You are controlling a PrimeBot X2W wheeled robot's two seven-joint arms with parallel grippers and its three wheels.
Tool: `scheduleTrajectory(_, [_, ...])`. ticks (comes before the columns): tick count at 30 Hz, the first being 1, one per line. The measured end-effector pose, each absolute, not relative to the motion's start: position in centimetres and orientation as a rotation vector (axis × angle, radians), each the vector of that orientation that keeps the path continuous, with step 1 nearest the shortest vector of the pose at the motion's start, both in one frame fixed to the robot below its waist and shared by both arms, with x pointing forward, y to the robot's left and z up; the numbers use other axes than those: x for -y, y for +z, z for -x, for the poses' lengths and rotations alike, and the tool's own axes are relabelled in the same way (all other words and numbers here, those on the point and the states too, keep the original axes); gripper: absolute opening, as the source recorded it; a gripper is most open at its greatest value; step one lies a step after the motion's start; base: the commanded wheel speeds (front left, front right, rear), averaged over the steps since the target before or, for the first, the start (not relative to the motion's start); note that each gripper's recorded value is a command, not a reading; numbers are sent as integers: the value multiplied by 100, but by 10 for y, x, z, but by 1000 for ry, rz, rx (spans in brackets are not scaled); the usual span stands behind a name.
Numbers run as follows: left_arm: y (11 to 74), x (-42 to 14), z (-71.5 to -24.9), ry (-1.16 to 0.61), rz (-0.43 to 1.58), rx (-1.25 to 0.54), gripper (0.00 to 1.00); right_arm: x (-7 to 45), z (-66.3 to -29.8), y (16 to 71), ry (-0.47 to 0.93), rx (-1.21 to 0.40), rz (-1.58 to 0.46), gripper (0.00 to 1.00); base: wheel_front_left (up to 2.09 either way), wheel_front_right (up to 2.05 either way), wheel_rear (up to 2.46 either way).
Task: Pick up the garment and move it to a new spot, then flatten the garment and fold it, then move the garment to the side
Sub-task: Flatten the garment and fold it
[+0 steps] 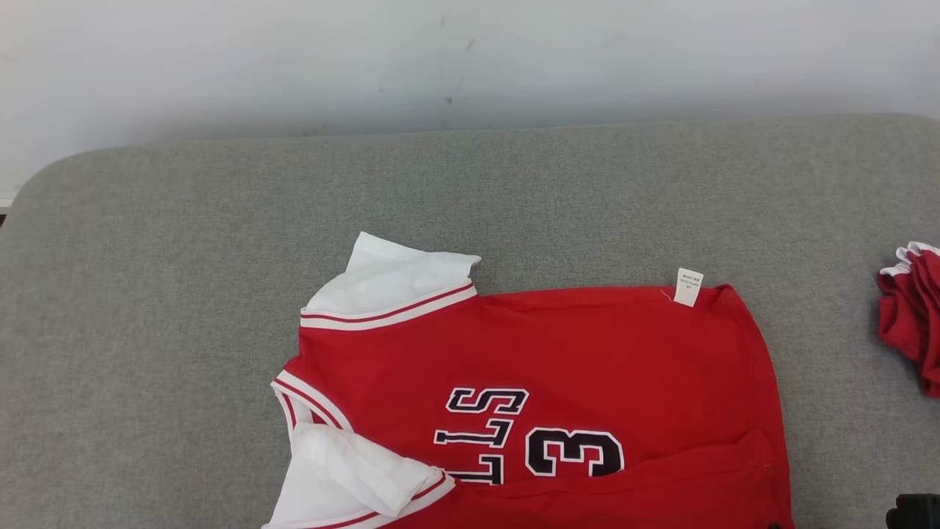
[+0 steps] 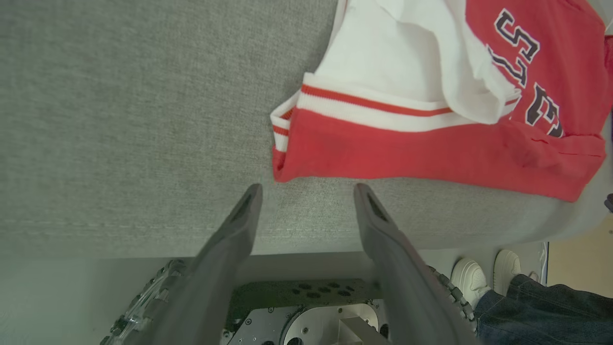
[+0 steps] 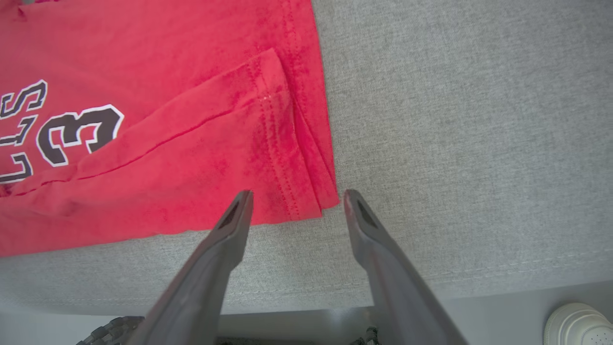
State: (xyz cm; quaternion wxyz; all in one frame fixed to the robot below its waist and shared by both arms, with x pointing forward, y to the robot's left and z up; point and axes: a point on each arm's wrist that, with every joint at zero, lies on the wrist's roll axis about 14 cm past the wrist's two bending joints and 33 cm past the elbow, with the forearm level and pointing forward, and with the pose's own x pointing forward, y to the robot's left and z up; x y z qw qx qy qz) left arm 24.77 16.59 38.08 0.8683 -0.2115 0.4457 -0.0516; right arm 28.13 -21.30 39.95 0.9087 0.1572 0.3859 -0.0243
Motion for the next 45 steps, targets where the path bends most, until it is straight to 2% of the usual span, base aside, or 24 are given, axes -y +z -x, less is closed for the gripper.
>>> scheduleTrajectory(4, [385,-169,-250,-104,423,-915,100,217,-286,404,-54,-775,-313,100,0,0,0])
scheduleTrajectory(11, [468,-188,-326,-95,319,-486,100,228,-345,476,-70,-432,-267,100,0,0,0])
scheduleTrajectory(17, [504,-176,-350,-110,236,-300,100,202,-372,516,-15,-246,-298,100,0,0,0])
scheduleTrajectory(25, [534,-158,-373,-124,179,-129,100,178,-390,541,16,-107,-294,100,0,0,0])
scheduleTrajectory(40, [519,-140,-371,-154,218,-105,100,172,-387,539,10,-40,-310,100,0,0,0])
scheduleTrajectory(45, [502,-139,-379,-154,208,-174,100,168,-387,540,26,-30,-306,100,0,0,0])
